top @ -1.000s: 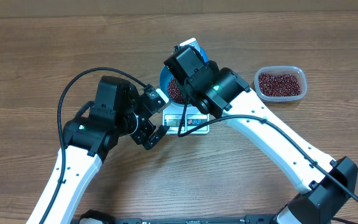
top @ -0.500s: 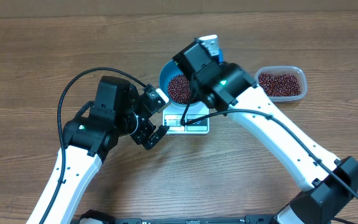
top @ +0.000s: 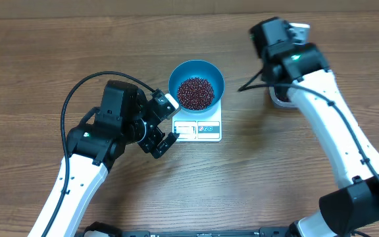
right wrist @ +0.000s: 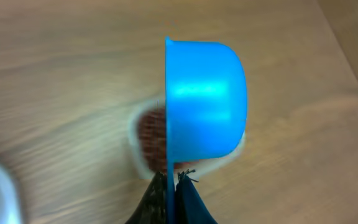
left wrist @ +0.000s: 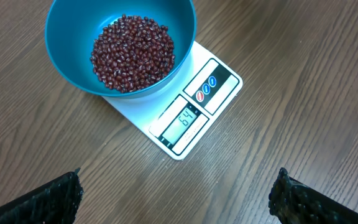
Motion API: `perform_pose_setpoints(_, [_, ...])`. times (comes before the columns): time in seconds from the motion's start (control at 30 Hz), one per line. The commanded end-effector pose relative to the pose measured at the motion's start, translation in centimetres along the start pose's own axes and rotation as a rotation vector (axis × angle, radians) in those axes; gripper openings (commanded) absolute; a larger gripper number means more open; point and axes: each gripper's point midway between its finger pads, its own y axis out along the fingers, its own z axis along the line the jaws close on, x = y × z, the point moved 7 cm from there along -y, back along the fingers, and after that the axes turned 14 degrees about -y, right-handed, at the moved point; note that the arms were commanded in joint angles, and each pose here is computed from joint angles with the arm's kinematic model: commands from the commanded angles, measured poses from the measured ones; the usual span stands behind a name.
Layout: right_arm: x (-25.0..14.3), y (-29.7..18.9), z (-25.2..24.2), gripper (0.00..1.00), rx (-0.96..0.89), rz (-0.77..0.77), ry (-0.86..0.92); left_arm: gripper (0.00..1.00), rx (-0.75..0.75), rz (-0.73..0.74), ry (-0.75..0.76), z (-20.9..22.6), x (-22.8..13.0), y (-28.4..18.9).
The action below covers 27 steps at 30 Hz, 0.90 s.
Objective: Scoop item into bowl and weigh 150g on scale
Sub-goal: 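Move the empty scoop back over the bean tub with the right gripper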
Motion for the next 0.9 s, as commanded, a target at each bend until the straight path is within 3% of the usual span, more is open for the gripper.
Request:
perform_pose_setpoints(0.0, [0.2, 0.3, -2.1, 0.04, 0.009, 0.018, 0.078, 1.0, -0.005, 0.006, -0.018, -0.2, -0.3, 0.1])
perform_pose_setpoints(0.5, [-2.0, 6.3, -0.5, 0.04, -0.061, 0.185, -0.005, 1.0, -0.001, 0.007, -0.018, -0.2, -0.3, 0.1])
perform_pose_setpoints(0.87, [-2.4, 7.4, -0.4, 0.04, -0.115, 0.215, -0.041, 1.0, -0.001, 0.007, -0.018, -0.2, -0.3, 0.1])
